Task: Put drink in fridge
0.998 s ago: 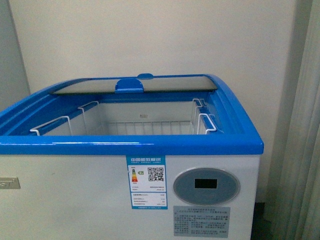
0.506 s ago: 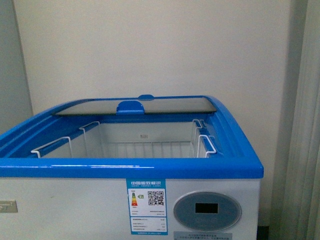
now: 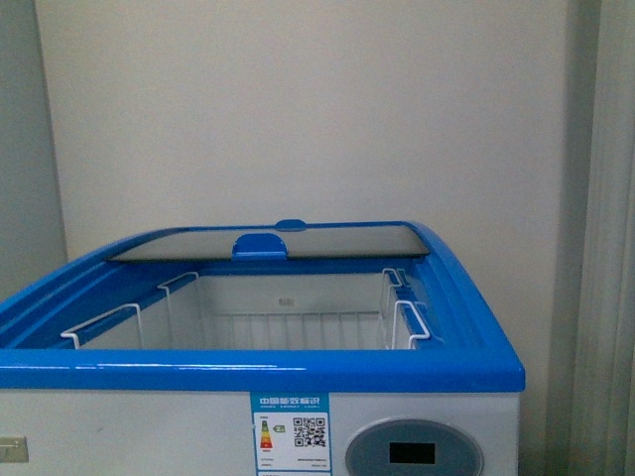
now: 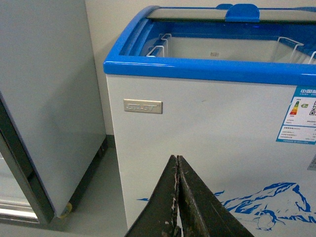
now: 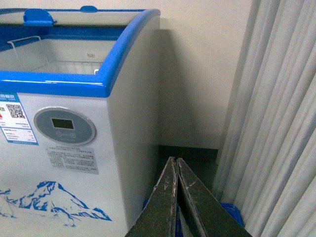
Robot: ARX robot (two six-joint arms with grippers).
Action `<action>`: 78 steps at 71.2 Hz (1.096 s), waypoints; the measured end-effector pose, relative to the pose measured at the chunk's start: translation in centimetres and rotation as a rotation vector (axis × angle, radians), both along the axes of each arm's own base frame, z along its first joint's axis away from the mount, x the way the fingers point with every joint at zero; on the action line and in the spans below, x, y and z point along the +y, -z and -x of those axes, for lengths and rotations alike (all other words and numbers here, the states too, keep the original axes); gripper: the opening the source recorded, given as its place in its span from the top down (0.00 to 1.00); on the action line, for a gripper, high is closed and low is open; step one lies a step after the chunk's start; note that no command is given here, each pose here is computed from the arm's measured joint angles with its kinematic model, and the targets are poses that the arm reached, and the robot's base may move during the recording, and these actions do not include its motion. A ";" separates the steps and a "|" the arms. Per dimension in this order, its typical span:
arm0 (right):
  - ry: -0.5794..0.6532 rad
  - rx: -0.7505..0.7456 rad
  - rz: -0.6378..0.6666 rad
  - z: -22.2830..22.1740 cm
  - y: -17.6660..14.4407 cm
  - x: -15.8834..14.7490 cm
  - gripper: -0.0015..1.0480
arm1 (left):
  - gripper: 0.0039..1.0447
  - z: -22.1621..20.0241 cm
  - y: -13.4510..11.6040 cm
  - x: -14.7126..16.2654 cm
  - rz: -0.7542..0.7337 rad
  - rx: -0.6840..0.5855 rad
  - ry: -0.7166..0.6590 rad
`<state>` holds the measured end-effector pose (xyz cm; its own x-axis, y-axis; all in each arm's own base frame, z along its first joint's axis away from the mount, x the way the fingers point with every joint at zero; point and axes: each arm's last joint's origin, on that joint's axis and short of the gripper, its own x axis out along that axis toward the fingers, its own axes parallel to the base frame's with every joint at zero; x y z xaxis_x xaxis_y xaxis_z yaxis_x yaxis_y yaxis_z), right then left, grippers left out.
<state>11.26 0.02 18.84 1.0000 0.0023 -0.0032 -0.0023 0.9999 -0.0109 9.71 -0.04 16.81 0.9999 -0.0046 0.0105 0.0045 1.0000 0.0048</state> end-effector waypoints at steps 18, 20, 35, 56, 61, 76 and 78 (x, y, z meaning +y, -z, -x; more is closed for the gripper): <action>0.000 -0.002 0.000 0.4 0.9 0.0 0.97 | 0.98 0.0 0.0 0.0 0.000 0.000 0.000; -0.001 0.004 0.000 0.7 0.9 0.0 0.97 | 0.98 0.0 0.0 0.0 0.000 0.000 0.000; 0.000 -0.006 0.000 1.5 1.8 0.0 0.97 | 0.98 0.0 0.0 0.0 0.000 0.000 0.000; 0.000 -0.013 0.000 1.6 2.0 0.0 0.93 | 0.98 0.0 0.0 0.0 0.000 0.000 0.000; 0.000 -0.013 0.000 1.6 2.0 0.0 0.81 | 0.92 0.0 0.0 0.0 0.002 0.000 0.000; 0.000 -0.013 0.000 1.6 2.0 0.0 0.47 | 0.57 0.0 0.0 0.0 0.002 0.000 0.000; 0.000 -0.013 0.000 1.6 2.0 0.0 0.42 | 0.52 0.0 0.0 0.0 0.002 0.000 0.000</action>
<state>9.70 0.02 16.85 1.0000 0.0023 0.0097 -0.0022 0.9999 -0.0109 9.71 -0.04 16.81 0.9999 -0.0046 0.0105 0.0046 1.0000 0.0025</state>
